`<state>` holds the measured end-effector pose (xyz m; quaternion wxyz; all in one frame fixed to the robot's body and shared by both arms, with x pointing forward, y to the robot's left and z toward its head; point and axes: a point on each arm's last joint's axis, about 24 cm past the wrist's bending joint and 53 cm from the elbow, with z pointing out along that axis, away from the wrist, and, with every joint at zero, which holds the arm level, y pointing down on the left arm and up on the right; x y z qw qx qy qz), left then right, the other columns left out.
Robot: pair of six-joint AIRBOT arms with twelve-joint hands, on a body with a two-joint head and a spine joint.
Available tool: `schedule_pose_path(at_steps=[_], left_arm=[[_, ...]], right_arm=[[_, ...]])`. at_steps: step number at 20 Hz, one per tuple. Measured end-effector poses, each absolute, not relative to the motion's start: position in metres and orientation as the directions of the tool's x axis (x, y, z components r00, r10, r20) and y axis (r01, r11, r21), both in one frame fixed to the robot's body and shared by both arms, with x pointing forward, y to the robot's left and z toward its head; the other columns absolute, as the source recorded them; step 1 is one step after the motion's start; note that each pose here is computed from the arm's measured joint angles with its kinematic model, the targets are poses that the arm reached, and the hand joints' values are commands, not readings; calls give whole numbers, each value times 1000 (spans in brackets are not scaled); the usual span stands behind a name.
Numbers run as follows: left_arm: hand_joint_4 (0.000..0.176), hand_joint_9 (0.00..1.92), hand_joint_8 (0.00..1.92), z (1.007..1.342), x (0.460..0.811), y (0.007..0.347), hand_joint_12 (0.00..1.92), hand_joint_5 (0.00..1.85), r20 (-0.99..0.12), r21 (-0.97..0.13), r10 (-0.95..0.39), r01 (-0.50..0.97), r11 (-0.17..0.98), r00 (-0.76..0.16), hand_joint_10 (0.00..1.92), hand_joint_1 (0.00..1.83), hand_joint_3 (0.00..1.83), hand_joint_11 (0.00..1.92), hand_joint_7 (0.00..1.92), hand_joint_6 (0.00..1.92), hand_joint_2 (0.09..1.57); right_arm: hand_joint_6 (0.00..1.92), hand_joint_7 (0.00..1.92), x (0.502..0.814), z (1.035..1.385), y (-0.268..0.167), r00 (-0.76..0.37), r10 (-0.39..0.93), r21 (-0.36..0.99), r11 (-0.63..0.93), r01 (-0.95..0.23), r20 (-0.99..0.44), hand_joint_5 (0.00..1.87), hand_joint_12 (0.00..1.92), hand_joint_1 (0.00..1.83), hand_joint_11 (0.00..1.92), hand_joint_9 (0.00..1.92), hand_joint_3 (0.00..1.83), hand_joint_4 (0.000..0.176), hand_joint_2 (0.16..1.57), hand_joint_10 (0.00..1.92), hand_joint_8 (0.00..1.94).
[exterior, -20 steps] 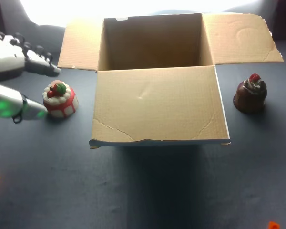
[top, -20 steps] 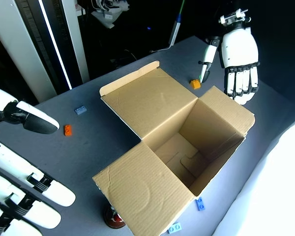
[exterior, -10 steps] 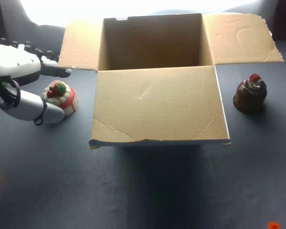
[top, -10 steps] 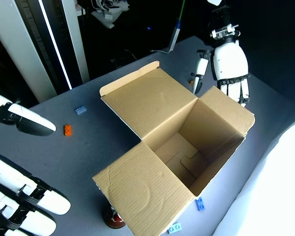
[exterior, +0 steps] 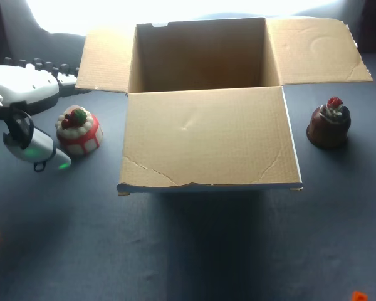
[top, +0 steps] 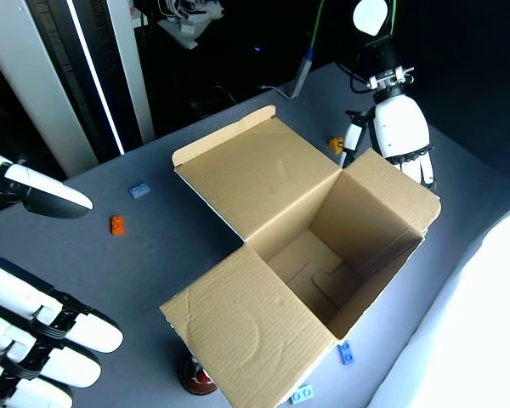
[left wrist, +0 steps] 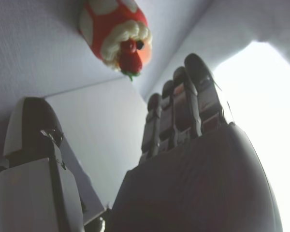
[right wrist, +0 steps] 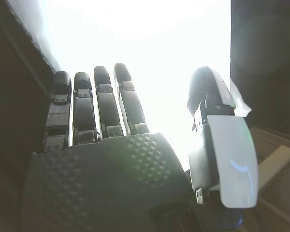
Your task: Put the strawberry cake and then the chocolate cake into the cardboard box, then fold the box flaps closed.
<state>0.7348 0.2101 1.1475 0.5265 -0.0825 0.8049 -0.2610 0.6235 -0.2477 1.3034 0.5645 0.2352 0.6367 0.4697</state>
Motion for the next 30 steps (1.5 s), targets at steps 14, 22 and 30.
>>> schedule_pose_path(at_steps=[14,22,30], left_arm=[[20,184,6,1121,758,190,708,58,-806,-491,-387,143,859,-447,7,989,7,0,137,7,1045],[30,167,0,1110,762,197,712,77,-815,-471,-377,124,873,-440,2,1066,0,0,130,5,1015],[43,160,0,1102,762,186,672,52,-811,-476,-379,127,870,-445,1,1020,1,0,99,0,1022]], right_arm=[[5,160,624,1304,-248,-249,825,858,457,-235,-508,231,212,106,0,69,1,0,1223,2,9],[1,147,624,1304,-247,-249,823,856,459,-236,-510,212,78,123,0,64,1,0,1220,2,1],[16,169,624,1304,-248,-248,824,856,459,-236,-510,213,338,127,0,89,0,0,1225,21,2]])
